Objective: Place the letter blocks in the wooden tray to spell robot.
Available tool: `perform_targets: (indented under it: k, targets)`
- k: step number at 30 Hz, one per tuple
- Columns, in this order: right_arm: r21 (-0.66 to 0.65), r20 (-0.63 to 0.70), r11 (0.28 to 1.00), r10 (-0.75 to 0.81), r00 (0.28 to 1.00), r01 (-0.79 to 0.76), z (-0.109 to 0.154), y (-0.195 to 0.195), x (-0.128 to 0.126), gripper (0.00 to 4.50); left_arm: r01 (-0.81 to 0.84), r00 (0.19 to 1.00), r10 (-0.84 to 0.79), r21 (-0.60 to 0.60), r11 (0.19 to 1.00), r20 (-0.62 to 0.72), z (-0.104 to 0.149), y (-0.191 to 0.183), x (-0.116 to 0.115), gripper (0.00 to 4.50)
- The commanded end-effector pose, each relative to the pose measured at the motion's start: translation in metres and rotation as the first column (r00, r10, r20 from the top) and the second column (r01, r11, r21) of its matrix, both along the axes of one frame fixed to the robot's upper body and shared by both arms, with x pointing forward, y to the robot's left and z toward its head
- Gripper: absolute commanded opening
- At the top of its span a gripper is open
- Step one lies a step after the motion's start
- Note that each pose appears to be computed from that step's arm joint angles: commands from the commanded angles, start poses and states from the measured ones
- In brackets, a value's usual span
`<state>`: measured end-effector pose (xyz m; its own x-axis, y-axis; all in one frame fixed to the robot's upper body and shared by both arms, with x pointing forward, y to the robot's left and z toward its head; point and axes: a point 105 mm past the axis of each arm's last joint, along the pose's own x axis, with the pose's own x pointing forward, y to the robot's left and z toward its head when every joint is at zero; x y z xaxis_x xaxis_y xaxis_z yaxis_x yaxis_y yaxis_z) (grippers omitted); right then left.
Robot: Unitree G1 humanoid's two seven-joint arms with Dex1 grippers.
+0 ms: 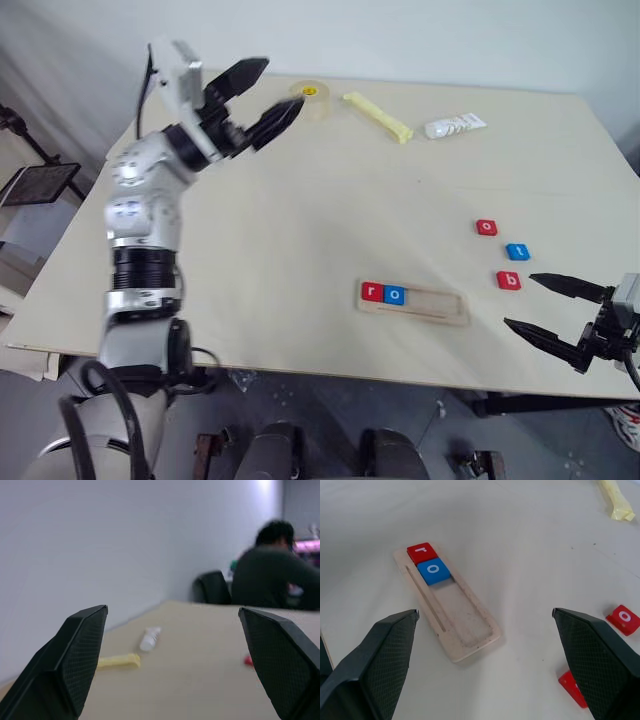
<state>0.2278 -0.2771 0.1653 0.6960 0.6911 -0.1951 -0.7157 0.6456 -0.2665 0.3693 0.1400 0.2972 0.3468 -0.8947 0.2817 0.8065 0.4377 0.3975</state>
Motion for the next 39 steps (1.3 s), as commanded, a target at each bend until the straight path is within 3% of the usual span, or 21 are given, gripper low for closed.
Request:
perform_targets:
  k: [1, 9, 15, 19, 23, 31, 39]
  targets:
    - [-0.008, 0.017, 1.000, 0.000, 1.000, 0.000, 0.005, 0.000, 0.000, 4.50, 0.173, 0.985, -0.174, 0.153, 0.973, -0.004, -0.038, -0.012, -0.024, 4.45]
    - [-0.001, -0.017, 0.995, -0.098, 0.995, 0.098, -0.005, -0.006, -0.006, 4.50, 0.286, 0.958, -0.276, 0.273, 0.918, -0.077, -0.104, -0.021, -0.056, 4.45]
    - [0.011, -0.041, 0.951, -0.308, 0.951, 0.308, -0.019, -0.020, -0.003, 4.50, 0.330, 0.943, -0.294, 0.355, 0.875, -0.155, -0.144, -0.018, -0.072, 4.45]
    - [0.026, -0.033, 0.918, -0.395, 0.918, 0.396, -0.021, -0.025, -0.002, 4.50, 0.323, 0.946, -0.285, 0.372, 0.870, -0.155, -0.151, -0.018, -0.075, 4.45]
    - [0.130, -0.111, 0.831, -0.531, 0.840, 0.542, -0.022, -0.031, -0.012, 4.50, 0.320, 0.947, -0.295, 0.304, 0.897, -0.126, -0.152, -0.018, -0.079, 4.45]
    - [0.159, -0.132, 0.772, -0.601, 0.788, 0.615, -0.025, -0.029, -0.034, 4.50, 0.327, 0.944, -0.304, 0.271, 0.905, -0.126, -0.157, -0.018, -0.079, 4.45]
    - [0.165, -0.130, 0.753, -0.624, 0.771, 0.637, -0.027, -0.036, -0.040, 4.50, 0.342, 0.939, -0.322, 0.255, 0.904, -0.117, -0.154, -0.023, -0.077, 4.45]
